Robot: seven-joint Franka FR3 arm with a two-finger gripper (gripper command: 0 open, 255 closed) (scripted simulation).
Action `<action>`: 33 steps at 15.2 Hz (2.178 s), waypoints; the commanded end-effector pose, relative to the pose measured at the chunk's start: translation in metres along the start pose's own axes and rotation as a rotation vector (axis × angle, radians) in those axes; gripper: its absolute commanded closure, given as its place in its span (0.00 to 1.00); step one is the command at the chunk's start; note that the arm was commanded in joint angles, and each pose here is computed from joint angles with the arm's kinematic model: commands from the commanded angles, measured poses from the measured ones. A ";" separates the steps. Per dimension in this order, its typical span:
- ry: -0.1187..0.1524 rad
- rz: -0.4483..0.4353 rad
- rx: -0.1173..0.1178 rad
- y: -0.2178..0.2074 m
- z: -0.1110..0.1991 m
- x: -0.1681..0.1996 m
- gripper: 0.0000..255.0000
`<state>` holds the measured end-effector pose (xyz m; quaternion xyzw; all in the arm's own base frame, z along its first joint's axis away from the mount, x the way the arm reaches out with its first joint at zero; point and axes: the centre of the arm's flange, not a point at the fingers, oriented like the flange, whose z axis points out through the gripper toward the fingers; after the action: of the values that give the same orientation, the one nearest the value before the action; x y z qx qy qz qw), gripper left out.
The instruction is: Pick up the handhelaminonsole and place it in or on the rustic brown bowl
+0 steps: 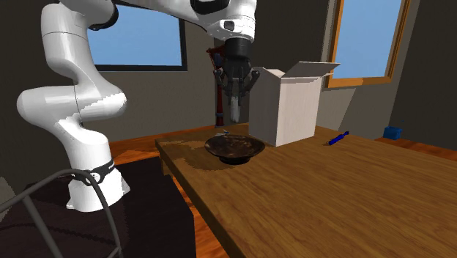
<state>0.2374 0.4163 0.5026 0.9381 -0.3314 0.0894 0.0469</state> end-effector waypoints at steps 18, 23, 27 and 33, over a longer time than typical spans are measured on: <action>0.000 0.000 0.000 -0.001 0.076 -0.016 1.00; 0.000 0.000 0.000 -0.001 0.077 -0.016 0.00; 0.000 0.000 0.000 -0.002 0.077 -0.016 0.00; 0.000 0.000 0.000 -0.001 0.026 -0.016 0.00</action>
<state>0.2295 0.4236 0.4666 0.9380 -0.3316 0.0896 0.0463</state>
